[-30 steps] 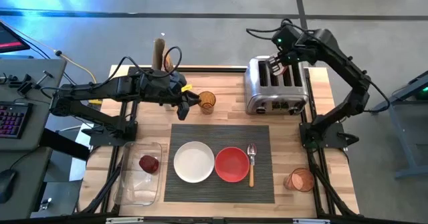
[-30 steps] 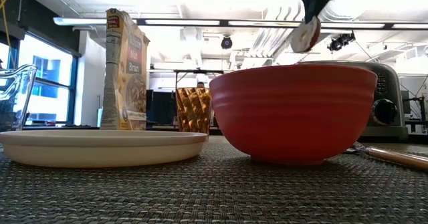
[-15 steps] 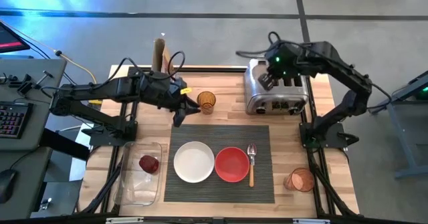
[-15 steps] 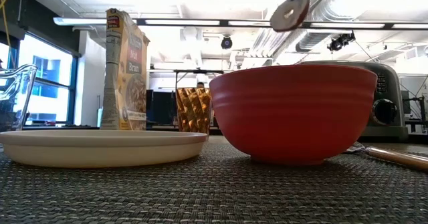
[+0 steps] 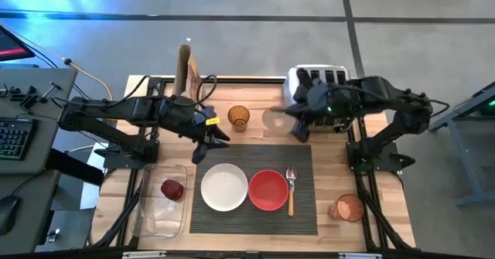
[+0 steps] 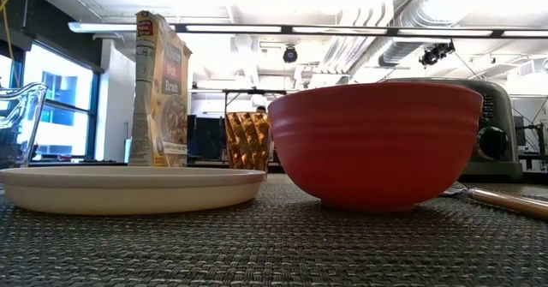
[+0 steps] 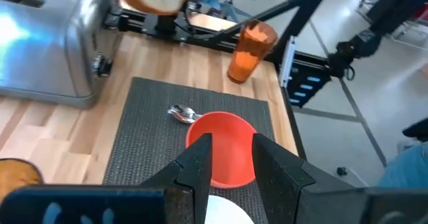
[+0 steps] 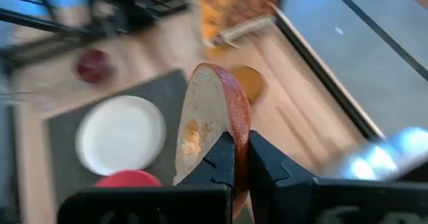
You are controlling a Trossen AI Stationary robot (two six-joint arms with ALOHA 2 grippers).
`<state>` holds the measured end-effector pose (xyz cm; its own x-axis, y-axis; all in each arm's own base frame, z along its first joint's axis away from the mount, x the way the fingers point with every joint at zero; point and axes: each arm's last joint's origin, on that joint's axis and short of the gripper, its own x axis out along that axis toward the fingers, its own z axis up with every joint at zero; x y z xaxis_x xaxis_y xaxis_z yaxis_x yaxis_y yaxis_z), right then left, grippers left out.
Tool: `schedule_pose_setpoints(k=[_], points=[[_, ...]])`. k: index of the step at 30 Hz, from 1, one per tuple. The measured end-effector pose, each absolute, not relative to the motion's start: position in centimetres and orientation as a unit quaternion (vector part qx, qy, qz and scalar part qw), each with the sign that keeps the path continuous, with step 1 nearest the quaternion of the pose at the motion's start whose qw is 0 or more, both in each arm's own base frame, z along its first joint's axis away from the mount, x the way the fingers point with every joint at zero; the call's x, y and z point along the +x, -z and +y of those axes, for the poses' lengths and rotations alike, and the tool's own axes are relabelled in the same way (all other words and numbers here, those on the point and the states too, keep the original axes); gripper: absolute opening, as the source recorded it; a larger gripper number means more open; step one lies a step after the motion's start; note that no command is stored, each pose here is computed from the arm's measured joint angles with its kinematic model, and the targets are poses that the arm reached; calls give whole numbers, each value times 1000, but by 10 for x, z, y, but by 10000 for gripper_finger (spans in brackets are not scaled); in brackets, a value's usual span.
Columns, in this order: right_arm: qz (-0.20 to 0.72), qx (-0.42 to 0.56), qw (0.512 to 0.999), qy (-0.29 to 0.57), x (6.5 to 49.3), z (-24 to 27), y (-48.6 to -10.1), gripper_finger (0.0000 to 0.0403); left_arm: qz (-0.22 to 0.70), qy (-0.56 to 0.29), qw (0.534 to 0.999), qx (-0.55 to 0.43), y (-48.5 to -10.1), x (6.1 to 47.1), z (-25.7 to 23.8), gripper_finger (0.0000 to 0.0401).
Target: Arrange a breakfast setting
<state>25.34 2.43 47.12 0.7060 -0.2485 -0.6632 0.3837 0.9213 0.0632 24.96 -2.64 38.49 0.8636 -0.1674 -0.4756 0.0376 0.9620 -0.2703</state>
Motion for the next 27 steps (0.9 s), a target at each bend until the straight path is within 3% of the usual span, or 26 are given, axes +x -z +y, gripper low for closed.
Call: schedule_pose_setpoints(k=[10,22,27], points=[[280,101,950,97,271,70,-476,0,254,83,957,-116,-385,249,-41,95],[305,104,943,82,305,102,-449,0,290,83,946,-121,-370,263,-47,96],[315,107,940,80,316,112,-439,0,312,126,930,-147,-363,270,-51,113]])
